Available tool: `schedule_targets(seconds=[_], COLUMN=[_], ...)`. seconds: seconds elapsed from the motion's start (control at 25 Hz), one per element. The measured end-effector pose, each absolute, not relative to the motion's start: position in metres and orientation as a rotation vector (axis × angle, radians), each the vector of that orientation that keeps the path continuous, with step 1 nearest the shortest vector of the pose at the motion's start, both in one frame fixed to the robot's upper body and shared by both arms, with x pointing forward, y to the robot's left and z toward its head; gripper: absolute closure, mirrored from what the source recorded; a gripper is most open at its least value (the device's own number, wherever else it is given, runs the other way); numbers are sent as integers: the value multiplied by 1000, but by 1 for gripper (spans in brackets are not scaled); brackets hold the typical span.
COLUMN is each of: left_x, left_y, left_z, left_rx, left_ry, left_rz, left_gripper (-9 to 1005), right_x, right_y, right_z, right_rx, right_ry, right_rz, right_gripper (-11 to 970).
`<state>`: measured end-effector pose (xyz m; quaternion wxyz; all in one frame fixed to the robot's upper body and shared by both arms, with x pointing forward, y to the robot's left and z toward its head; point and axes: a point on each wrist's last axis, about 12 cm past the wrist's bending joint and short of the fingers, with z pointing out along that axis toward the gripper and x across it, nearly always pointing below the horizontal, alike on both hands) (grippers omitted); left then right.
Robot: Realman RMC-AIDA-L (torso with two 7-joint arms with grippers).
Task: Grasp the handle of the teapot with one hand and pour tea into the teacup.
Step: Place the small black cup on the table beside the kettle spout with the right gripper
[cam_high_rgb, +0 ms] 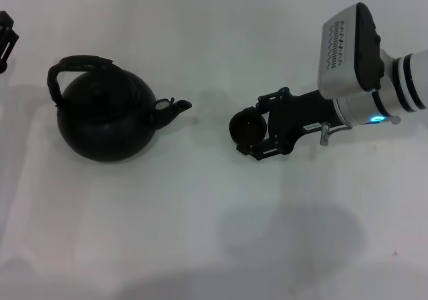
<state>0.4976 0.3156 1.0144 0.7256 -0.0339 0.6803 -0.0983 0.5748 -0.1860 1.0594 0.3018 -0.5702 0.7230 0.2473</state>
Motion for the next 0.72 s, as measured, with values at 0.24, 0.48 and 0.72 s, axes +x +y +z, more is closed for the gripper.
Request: schedule_targets(seconds=[0.24, 0.48, 0.72], left_x=[500, 500, 502], left_y=[315, 314, 314], left_z=[1015, 1016, 1017], left_rx=[-71, -69, -66], left_ry=[1497, 1495, 1486], left_rz=[-220, -221, -222], left_gripper=[117, 116, 116], right_x=[572, 572, 573], right_y=[-184, -183, -183], right_z=[1055, 1055, 1056], right_rx=[-1542, -1549, -1548], right_ry=[1927, 1927, 1926], right_rz=[656, 657, 655], right_gripper=[230, 230, 227])
